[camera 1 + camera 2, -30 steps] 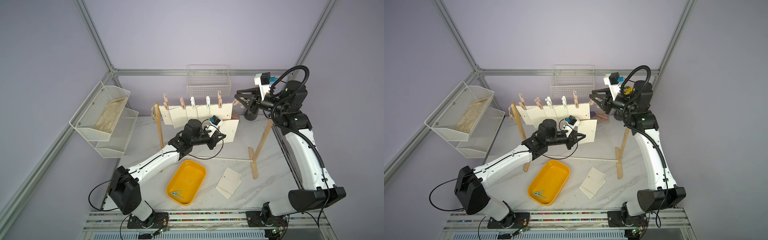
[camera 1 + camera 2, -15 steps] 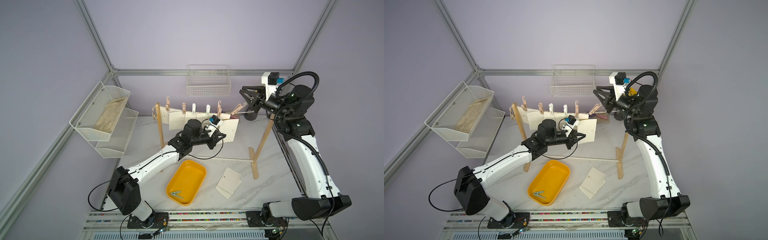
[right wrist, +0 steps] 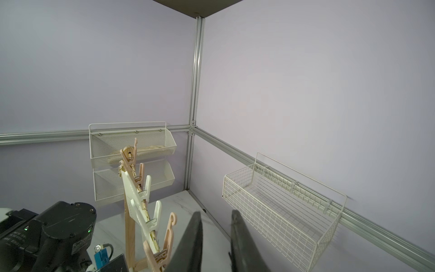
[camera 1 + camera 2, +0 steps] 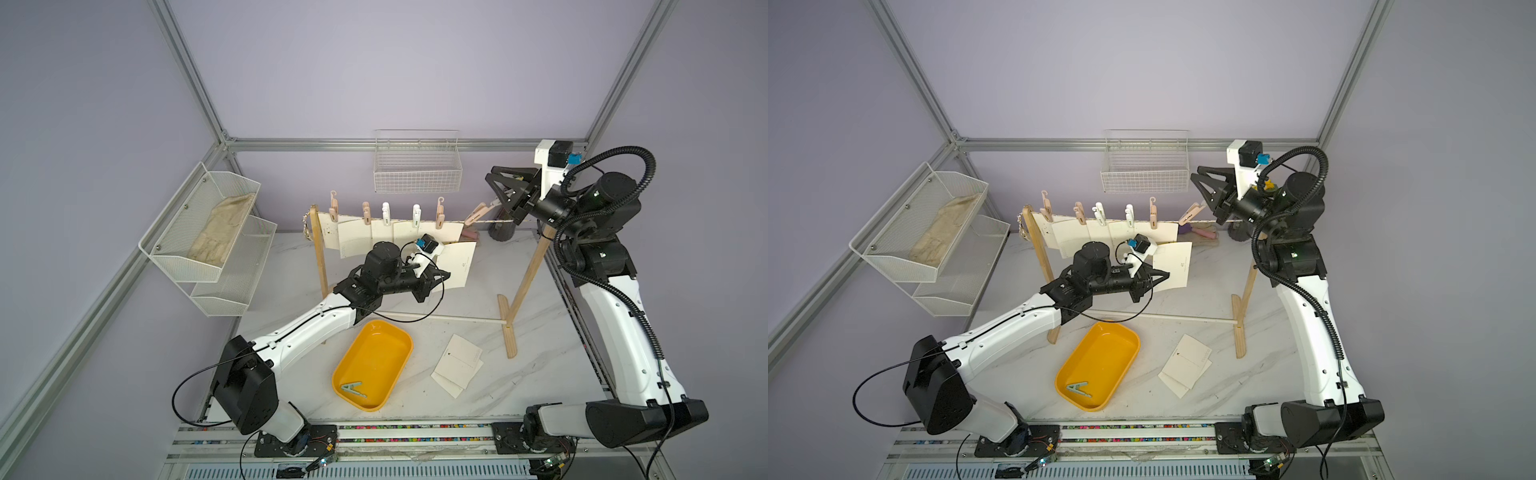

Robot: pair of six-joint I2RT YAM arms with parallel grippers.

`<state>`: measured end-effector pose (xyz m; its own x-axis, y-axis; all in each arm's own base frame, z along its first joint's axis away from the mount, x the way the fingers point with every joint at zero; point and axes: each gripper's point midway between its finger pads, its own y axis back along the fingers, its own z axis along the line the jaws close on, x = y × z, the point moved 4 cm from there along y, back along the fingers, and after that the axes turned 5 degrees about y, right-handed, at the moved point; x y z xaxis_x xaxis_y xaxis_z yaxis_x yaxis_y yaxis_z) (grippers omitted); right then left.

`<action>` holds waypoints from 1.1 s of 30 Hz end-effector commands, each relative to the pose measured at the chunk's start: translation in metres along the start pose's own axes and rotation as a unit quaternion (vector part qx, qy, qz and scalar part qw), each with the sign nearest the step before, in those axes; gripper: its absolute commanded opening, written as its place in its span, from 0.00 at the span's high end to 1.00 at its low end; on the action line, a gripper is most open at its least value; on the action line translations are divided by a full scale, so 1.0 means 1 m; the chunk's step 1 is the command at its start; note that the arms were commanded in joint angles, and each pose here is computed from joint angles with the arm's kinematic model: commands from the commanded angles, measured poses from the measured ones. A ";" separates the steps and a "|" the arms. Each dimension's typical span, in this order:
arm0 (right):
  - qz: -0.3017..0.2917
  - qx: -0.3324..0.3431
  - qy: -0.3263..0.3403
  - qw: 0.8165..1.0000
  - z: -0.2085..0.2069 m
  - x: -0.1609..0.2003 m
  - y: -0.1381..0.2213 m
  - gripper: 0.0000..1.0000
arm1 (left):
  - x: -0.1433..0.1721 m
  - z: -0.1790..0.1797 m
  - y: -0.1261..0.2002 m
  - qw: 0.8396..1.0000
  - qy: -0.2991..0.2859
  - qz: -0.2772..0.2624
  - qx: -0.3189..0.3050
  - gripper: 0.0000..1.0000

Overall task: Remove the postcards from the strings
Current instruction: Place the postcard at the center of the board.

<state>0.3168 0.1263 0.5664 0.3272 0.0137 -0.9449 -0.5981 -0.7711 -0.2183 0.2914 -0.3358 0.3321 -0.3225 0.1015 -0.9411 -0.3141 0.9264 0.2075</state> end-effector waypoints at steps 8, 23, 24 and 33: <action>-0.060 -0.048 0.006 0.997 0.051 -0.064 0.041 0.76 | 0.011 -0.048 0.023 0.993 -0.054 0.047 0.096 1.00; -0.073 -0.122 -0.079 0.987 0.115 -0.070 0.092 0.75 | 0.128 -0.089 -0.015 0.958 -0.105 0.242 0.111 1.00; -0.071 -0.118 -0.085 0.987 0.118 -0.067 0.095 0.75 | 0.137 -0.090 -0.020 0.954 -0.106 0.256 0.111 1.00; -0.055 -0.094 -0.103 0.989 0.132 -0.049 0.113 0.75 | 0.203 -0.095 -0.050 0.911 -0.060 0.380 0.150 1.00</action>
<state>0.1442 0.1243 0.5549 0.2187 0.2103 -0.9529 -0.4015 -0.8706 -0.2843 0.1592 -0.3882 0.1464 -0.2612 0.7687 -0.5839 0.1890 0.6339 0.7499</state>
